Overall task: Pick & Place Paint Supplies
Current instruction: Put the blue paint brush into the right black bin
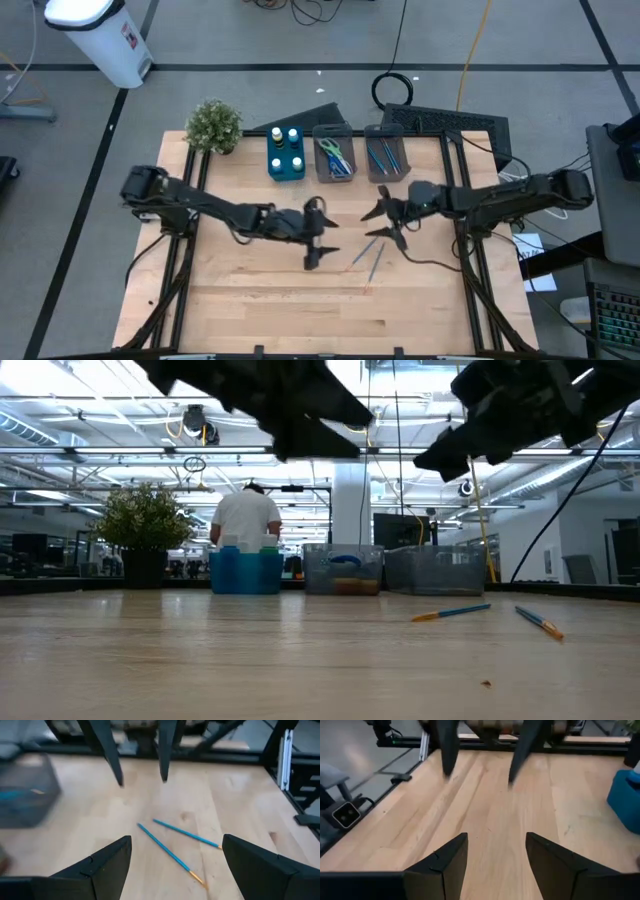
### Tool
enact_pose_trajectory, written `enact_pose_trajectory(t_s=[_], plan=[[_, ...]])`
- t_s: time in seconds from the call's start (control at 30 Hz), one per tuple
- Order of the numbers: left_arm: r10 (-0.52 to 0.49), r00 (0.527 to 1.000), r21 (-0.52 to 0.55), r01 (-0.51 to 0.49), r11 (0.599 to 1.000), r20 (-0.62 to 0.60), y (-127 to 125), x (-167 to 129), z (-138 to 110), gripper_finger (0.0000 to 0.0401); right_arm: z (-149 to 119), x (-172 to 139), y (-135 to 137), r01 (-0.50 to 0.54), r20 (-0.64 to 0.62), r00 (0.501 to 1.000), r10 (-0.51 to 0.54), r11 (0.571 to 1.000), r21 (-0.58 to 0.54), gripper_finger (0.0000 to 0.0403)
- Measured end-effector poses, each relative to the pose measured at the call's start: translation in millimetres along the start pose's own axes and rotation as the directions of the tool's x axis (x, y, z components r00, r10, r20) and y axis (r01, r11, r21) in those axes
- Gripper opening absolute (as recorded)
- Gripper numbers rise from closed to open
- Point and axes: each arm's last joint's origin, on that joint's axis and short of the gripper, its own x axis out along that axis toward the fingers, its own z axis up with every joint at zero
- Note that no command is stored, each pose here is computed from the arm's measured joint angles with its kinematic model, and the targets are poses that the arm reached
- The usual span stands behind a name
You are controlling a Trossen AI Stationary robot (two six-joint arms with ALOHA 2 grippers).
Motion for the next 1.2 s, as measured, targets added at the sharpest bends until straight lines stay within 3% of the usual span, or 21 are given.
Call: enact_pose_trajectory(t_s=[0.23,0.43,0.57,0.7,0.93,1.2], plan=[[-0.034,0.984,0.061,0.045,0.997,-0.173,-14,66,-46,0.0321,6,2,14,0.097,0.056,0.994,-0.089,0.985,-0.144,0.0182],[-0.050,0.971,0.106,0.077,0.991,-0.235,-24,108,-72,0.0321,11,2,13,0.123,0.105,0.989,-0.108,0.981,-0.152,0.0169],[-0.097,0.957,0.046,0.114,0.992,-0.273,-19,112,-74,0.0321,12,1,12,0.130,0.114,0.987,-0.111,0.975,-0.178,0.0163],[-0.010,0.942,-0.016,0.006,1.000,-0.335,-4,112,-78,0.0321,13,1,11,0.138,0.126,0.985,-0.117,0.974,-0.178,0.0159],[0.188,0.864,0.013,-0.206,0.978,-0.467,10,104,-89,0.0321,13,1,10,0.184,0.128,0.978,-0.164,0.968,-0.170,0.0157],[0.144,0.868,0.082,-0.119,0.989,-0.475,9,105,-91,0.0316,13,1,10,0.181,0.128,0.978,-0.163,0.972,-0.149,0.0155]])
